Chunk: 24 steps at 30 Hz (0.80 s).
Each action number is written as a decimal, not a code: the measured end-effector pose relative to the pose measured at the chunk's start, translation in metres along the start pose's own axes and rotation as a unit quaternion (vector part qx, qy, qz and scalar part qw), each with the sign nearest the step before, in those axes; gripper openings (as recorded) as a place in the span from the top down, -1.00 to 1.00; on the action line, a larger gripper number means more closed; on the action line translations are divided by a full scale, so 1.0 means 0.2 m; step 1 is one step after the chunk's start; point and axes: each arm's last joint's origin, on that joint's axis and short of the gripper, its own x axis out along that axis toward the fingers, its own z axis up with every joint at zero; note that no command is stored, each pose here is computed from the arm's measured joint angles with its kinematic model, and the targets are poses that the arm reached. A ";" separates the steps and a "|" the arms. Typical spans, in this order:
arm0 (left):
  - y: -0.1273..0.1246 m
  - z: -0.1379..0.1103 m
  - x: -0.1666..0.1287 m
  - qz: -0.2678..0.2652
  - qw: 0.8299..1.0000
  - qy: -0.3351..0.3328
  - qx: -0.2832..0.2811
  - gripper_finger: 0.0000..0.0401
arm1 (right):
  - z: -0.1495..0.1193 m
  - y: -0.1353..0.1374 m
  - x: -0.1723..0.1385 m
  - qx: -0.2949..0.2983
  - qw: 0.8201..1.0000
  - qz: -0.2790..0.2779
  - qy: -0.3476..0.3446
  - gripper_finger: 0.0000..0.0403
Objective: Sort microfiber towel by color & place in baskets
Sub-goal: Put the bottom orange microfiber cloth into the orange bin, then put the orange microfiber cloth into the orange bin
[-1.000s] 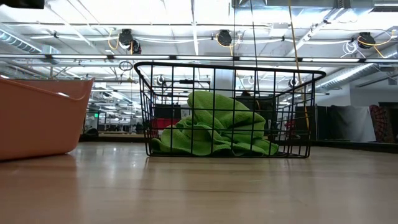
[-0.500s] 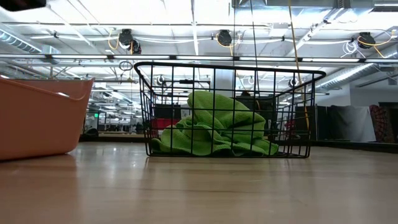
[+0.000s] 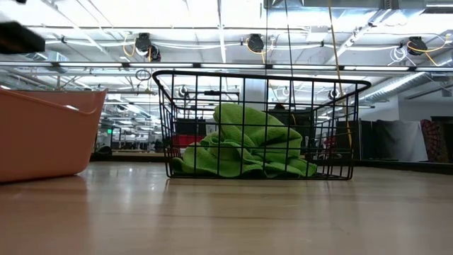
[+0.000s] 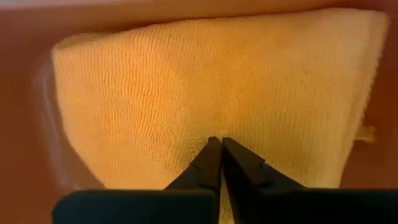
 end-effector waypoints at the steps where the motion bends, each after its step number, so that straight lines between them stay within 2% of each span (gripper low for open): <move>1: 0.00 0.00 0.02 -0.001 1.000 -0.001 -0.001 0.93 | 0.00 0.00 0.00 0.000 1.000 0.000 0.000 0.26; 9: 0.03 -0.04 0.15 -0.009 1.000 -0.013 -0.025 0.97 | 0.00 0.00 0.00 0.000 1.000 0.000 0.000 0.26; 13: 0.04 -0.04 0.17 -0.010 0.999 -0.013 -0.040 0.98 | 0.00 0.00 0.00 0.004 1.000 0.000 0.001 0.26; 20: 0.05 -0.04 0.10 -0.021 0.996 0.003 -0.092 0.98 | 0.00 0.00 0.00 0.003 1.000 0.000 0.001 0.26; 24: 0.05 -0.04 0.01 -0.013 0.995 0.022 -0.094 0.94 | 0.00 0.00 0.00 0.003 1.000 0.000 0.001 0.26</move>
